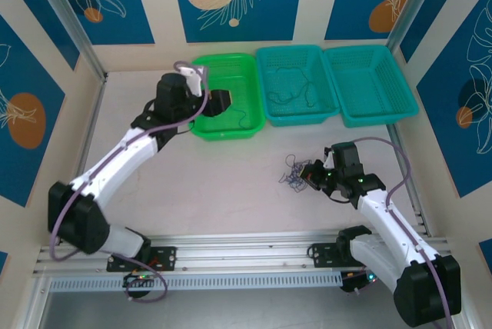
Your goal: Untangle the cables
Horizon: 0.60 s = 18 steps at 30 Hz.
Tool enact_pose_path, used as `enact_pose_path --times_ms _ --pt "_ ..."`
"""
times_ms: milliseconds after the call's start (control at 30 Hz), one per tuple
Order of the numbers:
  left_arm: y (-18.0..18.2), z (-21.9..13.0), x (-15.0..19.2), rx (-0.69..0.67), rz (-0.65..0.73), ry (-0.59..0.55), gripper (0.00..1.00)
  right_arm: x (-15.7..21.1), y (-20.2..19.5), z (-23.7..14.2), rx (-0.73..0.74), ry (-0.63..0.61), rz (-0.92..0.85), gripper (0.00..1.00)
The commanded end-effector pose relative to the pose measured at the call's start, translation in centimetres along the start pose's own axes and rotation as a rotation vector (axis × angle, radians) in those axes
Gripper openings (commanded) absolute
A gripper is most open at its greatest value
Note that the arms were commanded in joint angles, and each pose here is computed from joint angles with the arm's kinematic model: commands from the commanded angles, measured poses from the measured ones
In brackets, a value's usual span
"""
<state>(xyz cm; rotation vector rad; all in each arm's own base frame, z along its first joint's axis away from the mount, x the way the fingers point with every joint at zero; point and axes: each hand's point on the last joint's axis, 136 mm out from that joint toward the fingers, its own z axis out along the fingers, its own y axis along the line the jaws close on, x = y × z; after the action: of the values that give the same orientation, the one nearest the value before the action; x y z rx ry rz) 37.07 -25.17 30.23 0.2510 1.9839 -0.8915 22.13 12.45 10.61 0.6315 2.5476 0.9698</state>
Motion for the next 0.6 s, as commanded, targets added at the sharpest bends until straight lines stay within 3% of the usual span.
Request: enact_pose_path --times_ms 0,233,400,567 --pt "-5.0 -1.3 2.9 0.197 0.000 0.018 0.64 -0.3 3.4 -0.7 -0.111 0.029 0.031 0.00" --pt "-9.1 -2.8 12.7 0.362 0.160 0.153 0.64 -1.0 6.6 -1.1 -0.198 0.116 0.144 0.00" --pt "-9.5 -1.8 17.5 0.440 0.112 0.244 0.62 -1.2 8.4 -1.2 -0.276 0.219 0.265 0.00" --pt "-9.5 0.0 19.9 0.464 0.012 0.293 0.53 -1.1 8.3 -0.9 -0.207 0.302 0.411 0.00"
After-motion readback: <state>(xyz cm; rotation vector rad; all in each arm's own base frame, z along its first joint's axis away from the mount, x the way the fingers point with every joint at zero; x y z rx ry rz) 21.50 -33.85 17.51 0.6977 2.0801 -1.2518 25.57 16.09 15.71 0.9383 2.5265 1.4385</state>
